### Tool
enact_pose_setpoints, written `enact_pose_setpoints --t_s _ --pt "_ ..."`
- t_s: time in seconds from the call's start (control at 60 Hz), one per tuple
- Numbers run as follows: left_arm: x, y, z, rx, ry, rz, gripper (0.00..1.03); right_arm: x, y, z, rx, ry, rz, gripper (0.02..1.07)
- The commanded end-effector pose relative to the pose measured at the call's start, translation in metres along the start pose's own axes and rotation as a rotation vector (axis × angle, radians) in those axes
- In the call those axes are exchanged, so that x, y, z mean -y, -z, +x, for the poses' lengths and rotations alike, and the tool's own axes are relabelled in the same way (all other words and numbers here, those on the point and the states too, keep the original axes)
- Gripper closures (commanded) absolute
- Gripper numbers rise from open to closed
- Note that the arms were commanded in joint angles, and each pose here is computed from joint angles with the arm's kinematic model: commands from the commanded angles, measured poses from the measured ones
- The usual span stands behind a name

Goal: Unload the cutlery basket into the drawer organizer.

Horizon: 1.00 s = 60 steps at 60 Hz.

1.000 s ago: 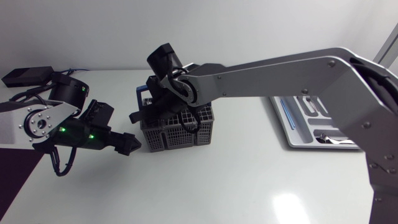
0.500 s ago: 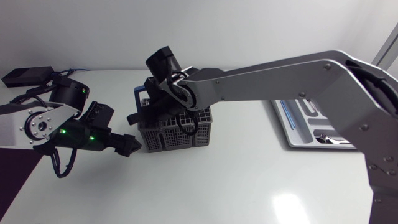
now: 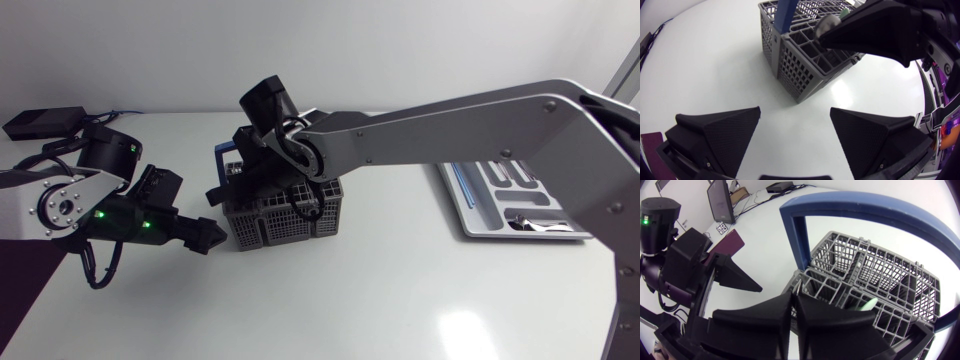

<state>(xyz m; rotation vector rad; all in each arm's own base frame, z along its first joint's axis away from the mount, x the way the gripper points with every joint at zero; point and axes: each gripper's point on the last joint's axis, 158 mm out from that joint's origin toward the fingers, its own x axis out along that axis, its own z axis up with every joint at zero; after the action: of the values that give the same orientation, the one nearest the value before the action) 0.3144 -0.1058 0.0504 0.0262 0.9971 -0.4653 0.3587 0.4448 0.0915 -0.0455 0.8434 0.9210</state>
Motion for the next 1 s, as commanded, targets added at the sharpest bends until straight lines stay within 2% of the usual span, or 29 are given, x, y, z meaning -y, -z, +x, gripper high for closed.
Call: enact_pose_setpoints --t_s 0.0,0.85,0.983 --pt "0.004 0.010 0.002 -0.014 0.012 0.014 0.06 -0.004 -0.005 -0.016 0.013 -0.030 -0.002 1.01" --pt "0.012 0.015 0.006 -0.013 0.026 0.026 0.06 -0.036 -0.026 -0.060 0.050 -0.260 0.005 1.01" --pt "0.012 0.013 0.004 -0.003 0.023 0.030 0.06 -0.036 -0.032 -0.066 0.070 -0.264 -0.003 1.01"
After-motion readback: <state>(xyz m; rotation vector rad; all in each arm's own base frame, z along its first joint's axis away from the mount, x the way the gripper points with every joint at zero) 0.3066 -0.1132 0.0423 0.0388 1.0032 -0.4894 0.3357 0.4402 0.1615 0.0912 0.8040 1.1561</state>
